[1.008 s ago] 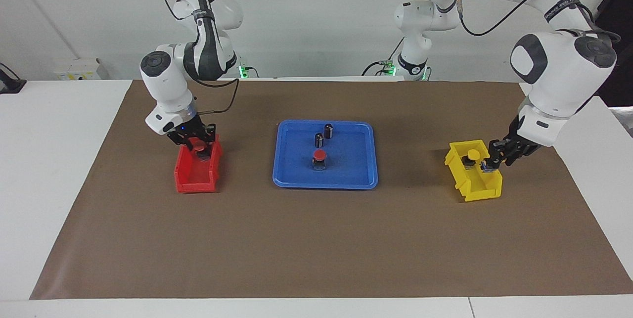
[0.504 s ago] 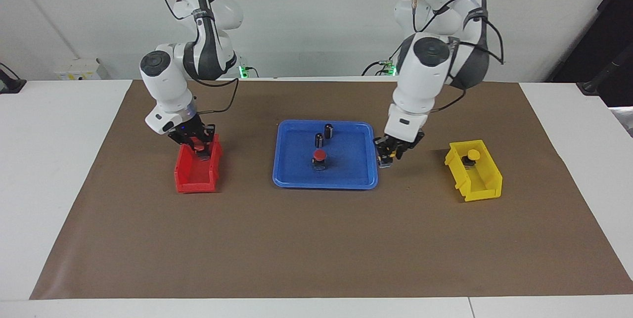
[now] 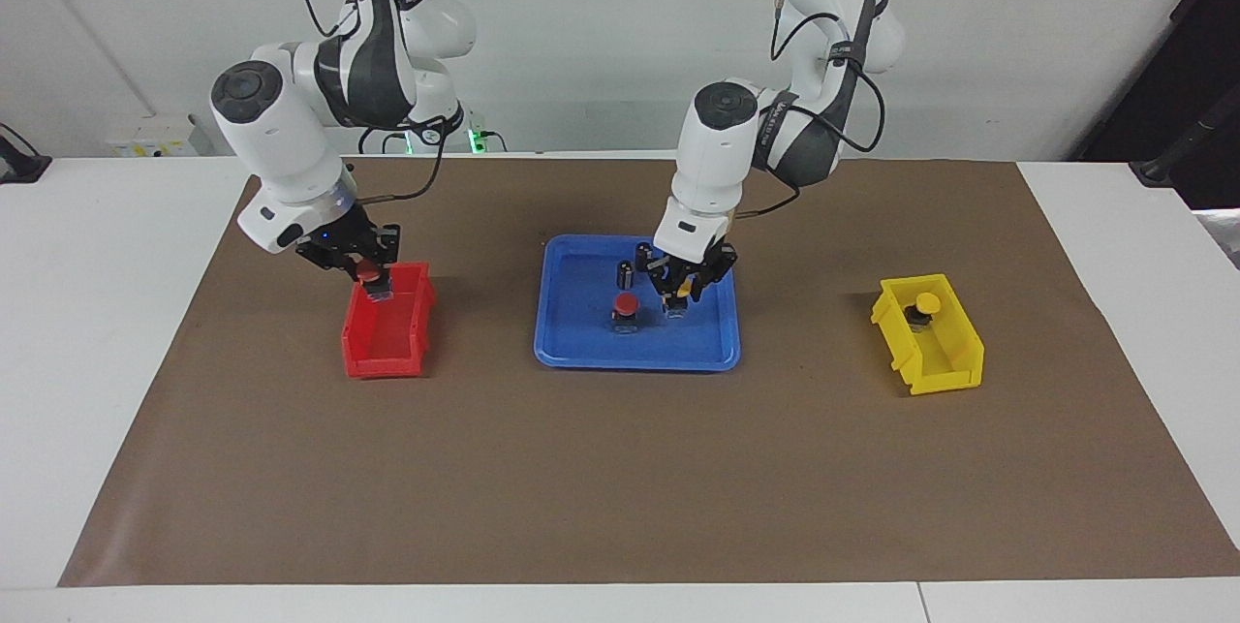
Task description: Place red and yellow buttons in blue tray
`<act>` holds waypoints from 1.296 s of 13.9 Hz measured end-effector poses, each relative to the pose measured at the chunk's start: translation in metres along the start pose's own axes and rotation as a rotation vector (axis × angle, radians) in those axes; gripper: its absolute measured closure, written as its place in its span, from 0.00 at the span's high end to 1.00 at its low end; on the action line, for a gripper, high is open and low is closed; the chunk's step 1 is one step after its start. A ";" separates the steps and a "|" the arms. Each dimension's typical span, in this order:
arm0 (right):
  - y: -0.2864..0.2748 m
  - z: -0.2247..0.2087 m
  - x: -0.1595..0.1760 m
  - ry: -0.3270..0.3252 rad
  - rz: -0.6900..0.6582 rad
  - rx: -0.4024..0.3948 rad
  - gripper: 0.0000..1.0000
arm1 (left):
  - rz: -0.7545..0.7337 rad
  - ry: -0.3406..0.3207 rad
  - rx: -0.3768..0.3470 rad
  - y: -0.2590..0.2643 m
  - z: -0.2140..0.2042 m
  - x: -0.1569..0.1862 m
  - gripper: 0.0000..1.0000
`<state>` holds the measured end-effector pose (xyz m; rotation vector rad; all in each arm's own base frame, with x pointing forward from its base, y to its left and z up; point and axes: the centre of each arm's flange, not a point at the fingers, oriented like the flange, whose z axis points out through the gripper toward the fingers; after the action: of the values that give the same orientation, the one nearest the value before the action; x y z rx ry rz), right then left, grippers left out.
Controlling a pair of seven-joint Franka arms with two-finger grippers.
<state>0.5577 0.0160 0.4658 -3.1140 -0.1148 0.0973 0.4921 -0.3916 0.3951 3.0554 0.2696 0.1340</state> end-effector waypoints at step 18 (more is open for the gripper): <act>-0.219 -0.007 0.037 0.149 0.245 0.092 0.41 | 0.138 -0.040 0.105 -0.098 -0.101 0.085 1.00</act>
<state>0.5791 0.2369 0.4764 -3.0147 0.2658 -0.1220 0.5494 -0.2735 0.4941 3.1755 0.0658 0.0677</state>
